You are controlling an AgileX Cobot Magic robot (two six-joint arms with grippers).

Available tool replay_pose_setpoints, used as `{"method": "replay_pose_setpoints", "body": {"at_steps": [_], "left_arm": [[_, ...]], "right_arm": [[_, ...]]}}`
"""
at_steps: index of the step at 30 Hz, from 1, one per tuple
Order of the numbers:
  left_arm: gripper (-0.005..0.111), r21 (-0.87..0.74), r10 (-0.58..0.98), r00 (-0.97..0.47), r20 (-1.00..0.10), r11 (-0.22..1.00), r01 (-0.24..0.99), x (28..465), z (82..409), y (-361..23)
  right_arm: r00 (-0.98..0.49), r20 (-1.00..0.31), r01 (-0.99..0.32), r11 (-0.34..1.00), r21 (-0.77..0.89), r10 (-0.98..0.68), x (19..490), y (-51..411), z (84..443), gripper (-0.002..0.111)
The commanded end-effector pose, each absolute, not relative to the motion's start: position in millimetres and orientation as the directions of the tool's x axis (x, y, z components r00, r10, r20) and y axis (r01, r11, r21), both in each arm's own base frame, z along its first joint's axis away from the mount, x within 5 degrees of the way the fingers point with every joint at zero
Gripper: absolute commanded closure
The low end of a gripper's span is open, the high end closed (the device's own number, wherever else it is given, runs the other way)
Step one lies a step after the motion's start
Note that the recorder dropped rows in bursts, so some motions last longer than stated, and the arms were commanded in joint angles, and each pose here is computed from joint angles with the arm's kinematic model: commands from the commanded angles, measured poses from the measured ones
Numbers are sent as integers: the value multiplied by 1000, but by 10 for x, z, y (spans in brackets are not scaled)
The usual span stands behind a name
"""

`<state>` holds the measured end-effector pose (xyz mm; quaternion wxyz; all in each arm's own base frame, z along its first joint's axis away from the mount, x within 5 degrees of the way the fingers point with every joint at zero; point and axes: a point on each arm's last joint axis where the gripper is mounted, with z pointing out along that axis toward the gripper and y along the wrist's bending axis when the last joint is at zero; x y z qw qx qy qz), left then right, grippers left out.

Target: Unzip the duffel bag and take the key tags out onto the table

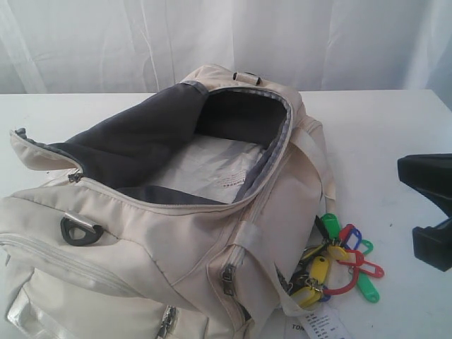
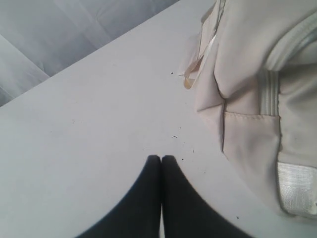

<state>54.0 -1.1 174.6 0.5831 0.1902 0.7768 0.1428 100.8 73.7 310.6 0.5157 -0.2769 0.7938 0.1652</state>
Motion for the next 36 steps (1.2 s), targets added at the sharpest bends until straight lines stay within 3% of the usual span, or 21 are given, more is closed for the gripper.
{"method": "replay_pose_setpoints", "body": {"at_steps": [1, 11, 13, 16, 22, 26, 36], "left_arm": [[107, 444, 460, -246, -853, 888, 120, 541, 1737, -7], [107, 433, 456, -285, -843, 890, 144, 528, 1695, -11], [107, 265, 302, -400, -865, 953, 146, 489, 1599, -31], [107, 70, 91, -455, -886, 996, 63, 474, 1568, -35], [107, 38, 55, -456, -888, 998, 47, 474, 1569, -35], [107, -92, -91, -465, -880, 996, -20, 471, 1562, -36], [107, -99, -99, -461, -882, 995, -24, 473, 1566, -35]], "right_arm": [[-297, -916, -607, 794, -37, -270, 1005, 724, 3103, 108], [-297, -916, -607, 794, -37, -270, 1005, 724, 3103, 108], [-297, -916, -607, 794, -37, -270, 1005, 724, 3103, 108], [-297, -916, -607, 794, -37, -270, 1005, 724, 3103, 108], [-297, -916, -607, 794, -37, -270, 1005, 724, 3103, 108], [-297, -916, -607, 794, -37, -270, 1005, 724, 3103, 108], [-297, -916, -607, 794, -37, -270, 1005, 724, 3103, 108]]}}
